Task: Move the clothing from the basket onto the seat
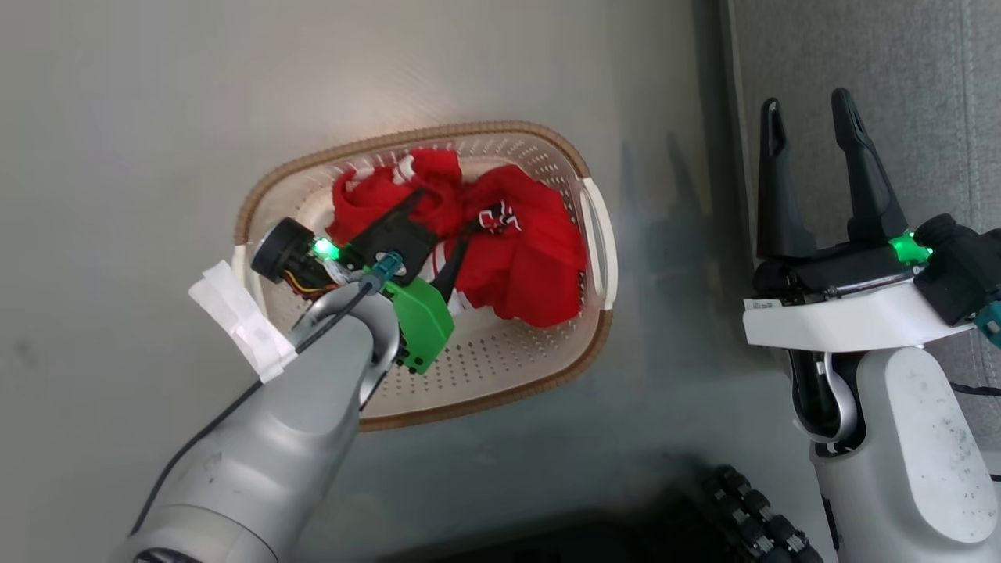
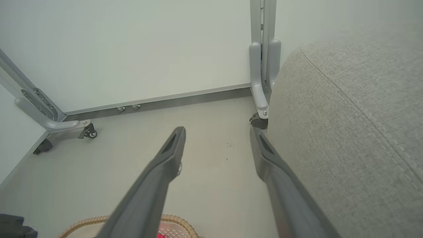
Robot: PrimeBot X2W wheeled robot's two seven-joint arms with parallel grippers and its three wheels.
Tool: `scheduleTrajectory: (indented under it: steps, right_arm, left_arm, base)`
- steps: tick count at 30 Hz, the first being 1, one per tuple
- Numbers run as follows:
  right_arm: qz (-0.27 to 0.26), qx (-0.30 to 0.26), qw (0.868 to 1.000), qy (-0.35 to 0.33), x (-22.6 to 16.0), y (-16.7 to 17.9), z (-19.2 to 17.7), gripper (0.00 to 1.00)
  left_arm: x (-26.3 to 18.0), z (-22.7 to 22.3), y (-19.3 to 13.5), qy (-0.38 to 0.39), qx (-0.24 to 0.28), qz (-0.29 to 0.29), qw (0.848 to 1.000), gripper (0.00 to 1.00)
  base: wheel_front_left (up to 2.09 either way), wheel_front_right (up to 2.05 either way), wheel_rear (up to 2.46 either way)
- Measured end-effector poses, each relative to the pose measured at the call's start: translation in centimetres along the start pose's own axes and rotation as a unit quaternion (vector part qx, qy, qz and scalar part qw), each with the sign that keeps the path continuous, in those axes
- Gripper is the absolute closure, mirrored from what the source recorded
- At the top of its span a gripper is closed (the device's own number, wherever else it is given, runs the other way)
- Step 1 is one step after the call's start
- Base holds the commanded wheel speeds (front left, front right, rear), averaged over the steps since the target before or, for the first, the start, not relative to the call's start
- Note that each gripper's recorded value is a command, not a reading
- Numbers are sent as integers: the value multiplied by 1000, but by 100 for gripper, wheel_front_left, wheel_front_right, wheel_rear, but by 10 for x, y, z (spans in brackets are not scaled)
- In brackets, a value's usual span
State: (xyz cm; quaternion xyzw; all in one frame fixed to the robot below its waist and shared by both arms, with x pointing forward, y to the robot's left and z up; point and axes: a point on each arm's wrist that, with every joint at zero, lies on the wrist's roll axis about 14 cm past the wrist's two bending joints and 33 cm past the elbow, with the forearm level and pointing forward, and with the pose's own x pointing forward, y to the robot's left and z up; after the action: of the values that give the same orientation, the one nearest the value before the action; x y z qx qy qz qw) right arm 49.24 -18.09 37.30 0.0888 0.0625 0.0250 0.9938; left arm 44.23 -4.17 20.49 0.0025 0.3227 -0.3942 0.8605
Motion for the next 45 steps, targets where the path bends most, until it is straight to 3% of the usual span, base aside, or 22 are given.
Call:
scheduleTrajectory:
  steps: [19, 27, 38, 39, 40, 41, 45]
  right_arm:
    - [-43, 10, 997, 63, -11, -34, -51, 0]
    - [-56, 16, 995, 85, -17, -42, -66, 0]
    - [-59, 20, 993, 96, -19, -44, -75, 0]
    - [-59, 19, 993, 96, -18, -44, -75, 0]
    - [-59, 19, 993, 96, -18, -44, -75, 0]
    - [-59, 19, 993, 96, -18, -44, -76, 0]
    - [-59, 18, 994, 93, -17, -44, -74, 0]
  left_arm:
    - [51, -92, 32, 123, 34, -12, 992, 0]
    - [60, -125, 35, 183, 68, -24, 980, 0]
    - [54, -161, 40, 279, 52, -5, 959, 0]
    - [53, -163, 41, 283, 51, -4, 958, 27]
    - [53, -164, 41, 285, 50, -2, 957, 75]
    - [53, -166, 42, 290, 49, -1, 956, 100]
    - [51, -167, 44, 295, 53, 0, 954, 100]
  base:
    - [0, 0, 0]
    - [0, 0, 0]
    - [0, 0, 0]
    - [0, 0, 0]
    - [0, 0, 0]
    - [0, 0, 0]
    - [0, 0, 0]
